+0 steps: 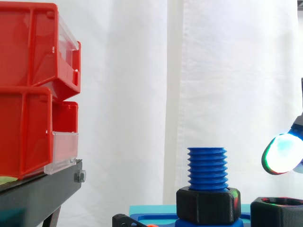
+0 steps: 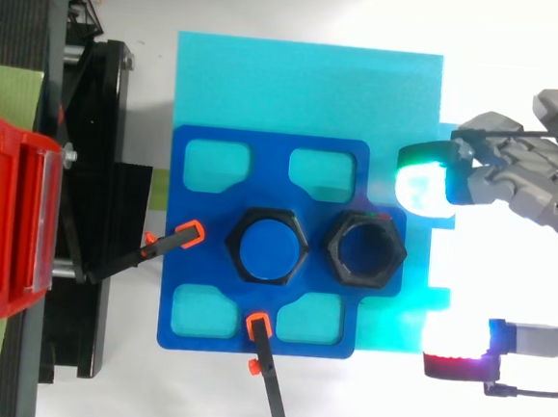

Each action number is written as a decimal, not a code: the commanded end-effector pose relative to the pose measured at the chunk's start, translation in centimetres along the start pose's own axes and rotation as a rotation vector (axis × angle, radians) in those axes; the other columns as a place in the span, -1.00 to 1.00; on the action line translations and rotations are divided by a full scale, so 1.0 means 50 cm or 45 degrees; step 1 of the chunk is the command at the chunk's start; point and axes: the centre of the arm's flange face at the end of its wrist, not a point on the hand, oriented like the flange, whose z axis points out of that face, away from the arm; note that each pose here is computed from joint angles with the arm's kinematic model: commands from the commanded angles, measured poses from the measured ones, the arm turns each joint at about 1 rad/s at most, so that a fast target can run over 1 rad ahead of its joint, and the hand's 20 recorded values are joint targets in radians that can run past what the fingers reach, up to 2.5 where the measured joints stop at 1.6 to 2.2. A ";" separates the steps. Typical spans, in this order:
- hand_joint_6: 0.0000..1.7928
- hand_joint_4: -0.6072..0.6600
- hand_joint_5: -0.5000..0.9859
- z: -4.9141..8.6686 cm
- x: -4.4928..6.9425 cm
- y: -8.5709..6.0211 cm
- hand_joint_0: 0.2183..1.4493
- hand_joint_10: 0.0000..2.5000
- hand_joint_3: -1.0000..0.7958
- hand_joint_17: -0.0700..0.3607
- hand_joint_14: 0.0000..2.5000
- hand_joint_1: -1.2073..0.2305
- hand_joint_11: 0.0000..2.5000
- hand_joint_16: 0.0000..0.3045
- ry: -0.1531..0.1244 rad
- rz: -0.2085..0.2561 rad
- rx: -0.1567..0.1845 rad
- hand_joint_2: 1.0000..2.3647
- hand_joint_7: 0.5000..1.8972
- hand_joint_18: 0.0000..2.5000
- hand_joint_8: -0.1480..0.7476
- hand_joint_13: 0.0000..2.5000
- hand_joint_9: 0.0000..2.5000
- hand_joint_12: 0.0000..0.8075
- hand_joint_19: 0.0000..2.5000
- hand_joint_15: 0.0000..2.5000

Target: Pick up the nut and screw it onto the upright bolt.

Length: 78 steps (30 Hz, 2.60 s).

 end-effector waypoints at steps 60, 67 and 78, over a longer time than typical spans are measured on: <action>-0.44 0.47 -0.66 0.022 0.110 0.052 -0.76 -1.00 -0.44 0.05 -1.00 -0.43 -1.00 -0.54 -0.149 -0.190 0.132 -1.00 -0.57 -0.79 0.13 -0.78 -0.79 0.17 -1.00 -1.00; -0.44 0.46 -0.66 0.026 0.113 0.054 -0.75 -1.00 -0.44 0.05 -1.00 -0.41 -1.00 -0.54 -0.154 -0.164 0.131 -1.00 -0.57 -0.78 0.14 -0.77 -0.79 0.18 -1.00 -1.00; -0.44 0.46 -0.66 0.027 0.121 0.050 -0.75 -1.00 -0.44 0.05 -1.00 -0.39 -1.00 -0.55 -0.143 -0.161 0.117 -1.00 -0.57 -0.78 0.14 -0.76 -0.79 0.17 -1.00 -1.00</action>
